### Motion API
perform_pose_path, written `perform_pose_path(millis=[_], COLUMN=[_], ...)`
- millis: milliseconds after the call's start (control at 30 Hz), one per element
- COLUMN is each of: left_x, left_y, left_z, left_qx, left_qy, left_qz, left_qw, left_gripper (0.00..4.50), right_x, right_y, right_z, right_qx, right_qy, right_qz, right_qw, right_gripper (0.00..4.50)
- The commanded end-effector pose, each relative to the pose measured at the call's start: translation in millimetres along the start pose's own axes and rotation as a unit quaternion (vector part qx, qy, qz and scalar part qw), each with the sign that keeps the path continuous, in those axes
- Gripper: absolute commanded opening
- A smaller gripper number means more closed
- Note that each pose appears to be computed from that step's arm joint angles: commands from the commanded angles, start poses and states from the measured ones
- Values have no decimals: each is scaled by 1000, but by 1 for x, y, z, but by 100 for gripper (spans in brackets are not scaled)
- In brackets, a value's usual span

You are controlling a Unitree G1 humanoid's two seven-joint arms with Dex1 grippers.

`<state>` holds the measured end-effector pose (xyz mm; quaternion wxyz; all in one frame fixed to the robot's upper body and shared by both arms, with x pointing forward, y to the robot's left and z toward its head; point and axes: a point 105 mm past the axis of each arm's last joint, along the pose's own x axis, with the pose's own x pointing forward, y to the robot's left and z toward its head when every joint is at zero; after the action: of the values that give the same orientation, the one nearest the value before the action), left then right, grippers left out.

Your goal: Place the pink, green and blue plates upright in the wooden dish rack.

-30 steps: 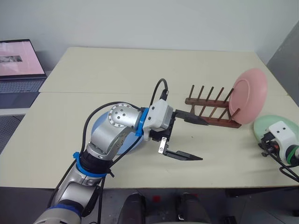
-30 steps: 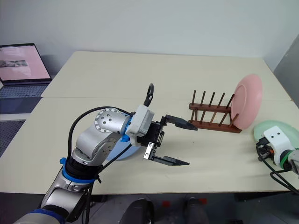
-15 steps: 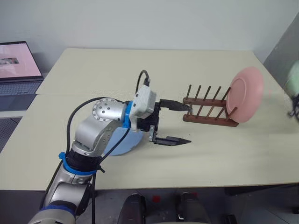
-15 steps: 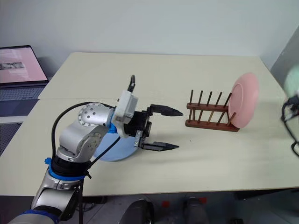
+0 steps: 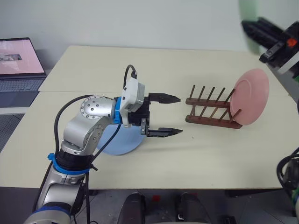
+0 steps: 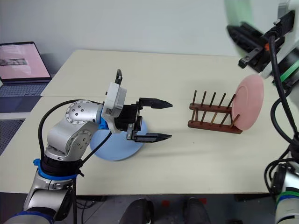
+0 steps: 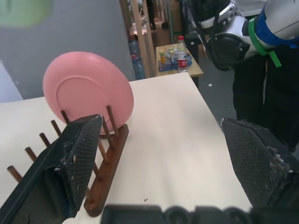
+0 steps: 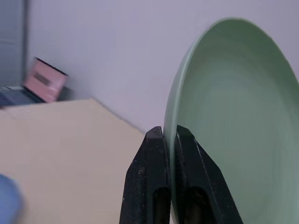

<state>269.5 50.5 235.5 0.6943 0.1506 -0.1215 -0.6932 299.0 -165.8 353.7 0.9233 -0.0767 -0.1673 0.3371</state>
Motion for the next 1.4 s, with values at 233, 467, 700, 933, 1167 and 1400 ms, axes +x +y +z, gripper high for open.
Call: perform_pose_path(millis=[233,467,700,933,1167,1400], left_x=[4,9,9,8,11,14], left_y=[-5,-6,-7,-6,-4,6], left_z=[12,14,14,14,15,21], left_qx=[22,24,24,26,29,-9], left_qy=[-10,-17,-17,-16,-22,-49], left_qz=[-10,-22,-24,-22,-21,11], left_qw=[1000,999,999,999,999,999], left_gripper=[450,450,450,450,450,450], right_x=[-26,-29,-28,-29,-28,-31], right_y=[2,-8,-13,-22,-28,-46], right_z=[-33,-55,-70,-82,-85,-72], right_qx=[211,283,315,332,300,148], right_qy=[-10,0,10,25,51,85], right_qz=[-10,-39,-54,-81,-103,-147], right_qw=[977,958,947,940,947,974], right_gripper=[4,4,4,4,84,329])
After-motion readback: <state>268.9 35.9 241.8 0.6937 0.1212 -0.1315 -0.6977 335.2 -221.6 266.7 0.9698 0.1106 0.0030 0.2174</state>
